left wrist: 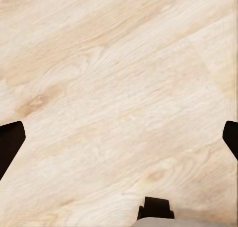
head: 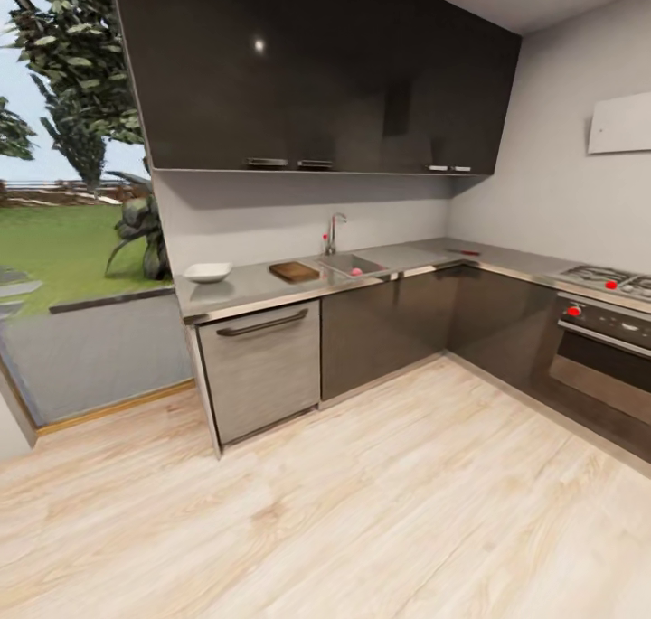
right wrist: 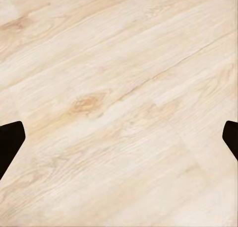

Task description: In the kitchen, take the Vidalia onion out of the sink, dice it on the chopping board with the paring knife, put the diced onion into the bowl on the countertop, then place both the paring knife and the chopping board into the sink.

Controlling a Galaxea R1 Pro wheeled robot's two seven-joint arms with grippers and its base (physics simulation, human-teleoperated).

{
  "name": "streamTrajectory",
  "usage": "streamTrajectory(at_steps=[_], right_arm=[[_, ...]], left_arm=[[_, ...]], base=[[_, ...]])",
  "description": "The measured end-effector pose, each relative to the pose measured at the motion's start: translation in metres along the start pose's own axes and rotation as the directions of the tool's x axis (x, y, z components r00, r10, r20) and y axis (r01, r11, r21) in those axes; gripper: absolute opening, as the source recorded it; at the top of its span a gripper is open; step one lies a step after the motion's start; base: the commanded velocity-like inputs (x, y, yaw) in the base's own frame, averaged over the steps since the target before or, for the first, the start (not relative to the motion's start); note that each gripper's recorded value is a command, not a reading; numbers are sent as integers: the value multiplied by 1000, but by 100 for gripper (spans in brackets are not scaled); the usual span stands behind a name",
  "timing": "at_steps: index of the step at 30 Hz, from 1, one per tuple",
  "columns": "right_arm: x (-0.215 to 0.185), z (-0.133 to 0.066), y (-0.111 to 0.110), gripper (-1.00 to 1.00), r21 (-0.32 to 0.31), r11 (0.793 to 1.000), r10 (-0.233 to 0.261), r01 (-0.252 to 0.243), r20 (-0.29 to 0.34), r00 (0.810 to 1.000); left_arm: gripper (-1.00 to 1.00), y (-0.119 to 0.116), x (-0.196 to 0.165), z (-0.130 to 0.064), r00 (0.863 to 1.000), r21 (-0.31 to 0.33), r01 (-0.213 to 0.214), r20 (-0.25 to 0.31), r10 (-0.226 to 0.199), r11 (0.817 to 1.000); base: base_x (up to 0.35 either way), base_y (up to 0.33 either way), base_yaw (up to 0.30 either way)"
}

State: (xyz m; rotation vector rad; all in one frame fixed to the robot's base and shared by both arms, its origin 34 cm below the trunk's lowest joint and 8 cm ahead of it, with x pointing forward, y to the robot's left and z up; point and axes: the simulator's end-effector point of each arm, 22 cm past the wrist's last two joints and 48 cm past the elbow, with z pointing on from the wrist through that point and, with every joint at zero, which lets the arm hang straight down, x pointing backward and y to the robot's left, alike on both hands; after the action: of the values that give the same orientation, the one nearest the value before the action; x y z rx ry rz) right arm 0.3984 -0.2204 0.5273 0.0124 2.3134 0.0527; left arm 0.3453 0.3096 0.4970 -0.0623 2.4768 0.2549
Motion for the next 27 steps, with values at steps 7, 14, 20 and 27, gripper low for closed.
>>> streamTrajectory(at_steps=[7,14,20,27], right_arm=[[0,0,0,100,1,1000,0,0,-1,1000],[0,0,0,100,2,1000,0,0,-1,1000],[0,0,0,100,2,1000,0,0,-1,1000],[0,0,0,100,2,1000,1,-1,-1,1000]], left_arm=[[100,0,0,0,1000,0,0,0,0,1000],[100,0,0,0,1000,0,0,0,0,1000],[100,0,0,0,1000,0,0,0,0,1000],[100,0,0,0,1000,0,0,0,0,1000]], base=[[292,-189,0],[291,-194,0],[289,-196,0],[288,-197,24]])
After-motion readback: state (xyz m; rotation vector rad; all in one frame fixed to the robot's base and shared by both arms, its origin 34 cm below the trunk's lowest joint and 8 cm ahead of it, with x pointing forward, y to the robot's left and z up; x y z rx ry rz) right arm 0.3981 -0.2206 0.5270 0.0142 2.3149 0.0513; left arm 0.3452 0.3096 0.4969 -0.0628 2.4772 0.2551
